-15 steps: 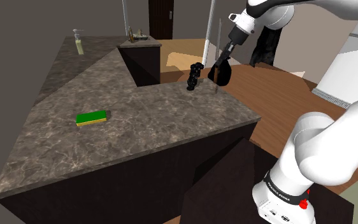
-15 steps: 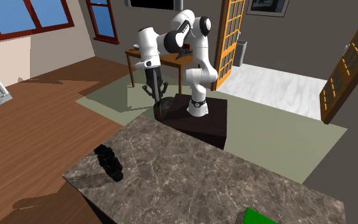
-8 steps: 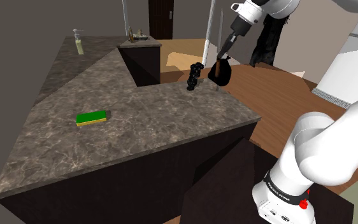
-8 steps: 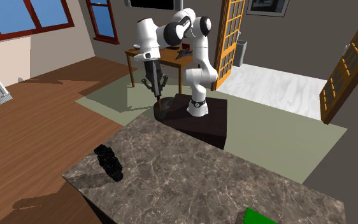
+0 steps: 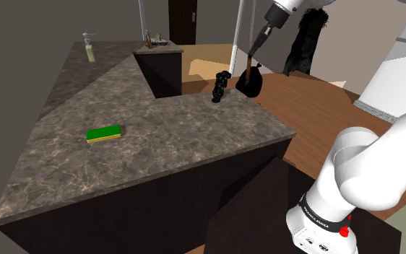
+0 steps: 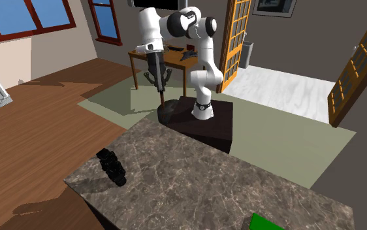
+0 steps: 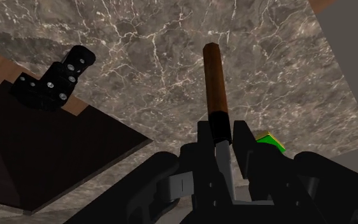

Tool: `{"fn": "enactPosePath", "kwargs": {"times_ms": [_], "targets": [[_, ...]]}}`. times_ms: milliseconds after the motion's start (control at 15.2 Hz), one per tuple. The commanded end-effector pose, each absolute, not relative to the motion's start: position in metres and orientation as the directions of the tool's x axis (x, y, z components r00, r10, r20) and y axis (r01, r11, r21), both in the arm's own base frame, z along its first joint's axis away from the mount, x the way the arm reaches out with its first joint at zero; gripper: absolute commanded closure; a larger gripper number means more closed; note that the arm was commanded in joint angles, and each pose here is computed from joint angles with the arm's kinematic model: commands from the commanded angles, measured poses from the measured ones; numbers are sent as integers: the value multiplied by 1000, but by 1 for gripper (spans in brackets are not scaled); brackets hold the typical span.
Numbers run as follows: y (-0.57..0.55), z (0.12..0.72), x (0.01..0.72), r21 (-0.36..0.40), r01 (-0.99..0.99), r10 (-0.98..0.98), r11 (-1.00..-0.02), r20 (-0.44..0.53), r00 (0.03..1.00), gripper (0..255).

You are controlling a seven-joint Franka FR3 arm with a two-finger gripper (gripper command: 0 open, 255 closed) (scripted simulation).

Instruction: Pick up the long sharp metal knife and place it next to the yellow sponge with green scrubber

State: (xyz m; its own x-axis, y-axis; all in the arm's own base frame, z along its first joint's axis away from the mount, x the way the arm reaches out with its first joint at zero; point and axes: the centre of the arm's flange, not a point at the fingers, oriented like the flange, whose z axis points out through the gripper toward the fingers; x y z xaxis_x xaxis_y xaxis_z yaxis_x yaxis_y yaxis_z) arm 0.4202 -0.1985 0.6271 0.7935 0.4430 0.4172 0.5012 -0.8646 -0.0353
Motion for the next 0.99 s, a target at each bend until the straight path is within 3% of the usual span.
{"fn": "enactPosePath", "kwargs": {"times_ms": [0,924], "targets": [[-199,638,420,-36,501,443,-865,417,794,255],[-199,712,420,-36,501,443,-865,417,794,255]]}}
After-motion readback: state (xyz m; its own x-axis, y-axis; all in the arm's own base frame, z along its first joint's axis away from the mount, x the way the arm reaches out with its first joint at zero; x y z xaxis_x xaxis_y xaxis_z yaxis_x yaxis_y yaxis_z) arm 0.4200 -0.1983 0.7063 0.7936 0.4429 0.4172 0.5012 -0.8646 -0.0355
